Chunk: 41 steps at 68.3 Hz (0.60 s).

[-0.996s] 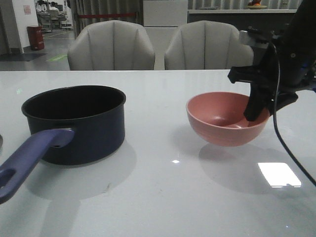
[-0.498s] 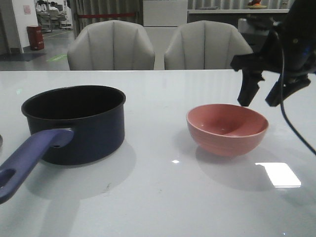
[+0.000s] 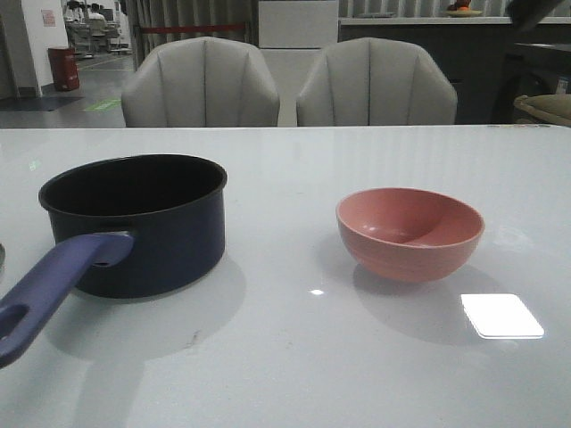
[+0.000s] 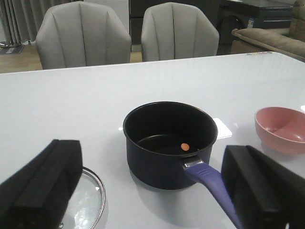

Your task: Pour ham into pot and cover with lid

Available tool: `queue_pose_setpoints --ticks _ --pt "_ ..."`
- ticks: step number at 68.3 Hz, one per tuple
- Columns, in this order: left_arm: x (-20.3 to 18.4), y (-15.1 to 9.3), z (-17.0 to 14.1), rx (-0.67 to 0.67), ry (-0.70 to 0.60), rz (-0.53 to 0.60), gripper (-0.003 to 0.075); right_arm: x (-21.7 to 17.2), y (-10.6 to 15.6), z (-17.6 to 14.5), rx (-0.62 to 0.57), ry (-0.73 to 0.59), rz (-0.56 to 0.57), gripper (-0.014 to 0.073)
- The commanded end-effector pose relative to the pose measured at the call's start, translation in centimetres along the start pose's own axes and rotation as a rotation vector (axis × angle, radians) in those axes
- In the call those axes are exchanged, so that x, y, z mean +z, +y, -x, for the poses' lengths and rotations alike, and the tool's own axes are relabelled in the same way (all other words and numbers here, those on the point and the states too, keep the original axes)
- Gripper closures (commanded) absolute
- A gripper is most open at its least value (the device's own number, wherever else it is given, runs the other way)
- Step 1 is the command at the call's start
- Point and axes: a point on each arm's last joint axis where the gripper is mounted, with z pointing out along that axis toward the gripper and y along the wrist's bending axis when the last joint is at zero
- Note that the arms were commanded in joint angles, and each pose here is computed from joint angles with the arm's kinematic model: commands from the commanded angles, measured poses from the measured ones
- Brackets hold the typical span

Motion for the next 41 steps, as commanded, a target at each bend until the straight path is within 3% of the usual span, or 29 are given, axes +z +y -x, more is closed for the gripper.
queue_pose_setpoints --ticks 1,28,41 --pt "-0.2 -0.1 1.6 -0.01 -0.096 -0.011 0.0082 -3.5 0.0 -0.1 -0.025 -0.212 -0.039 0.009" --pt "-0.2 -0.1 1.6 -0.01 -0.096 -0.011 0.0082 -8.7 0.0 -9.2 -0.007 -0.538 -0.111 0.009" --pt "-0.2 -0.1 1.6 -0.01 -0.096 -0.011 0.0082 -9.7 0.1 -12.9 0.0 -0.58 -0.107 0.009"
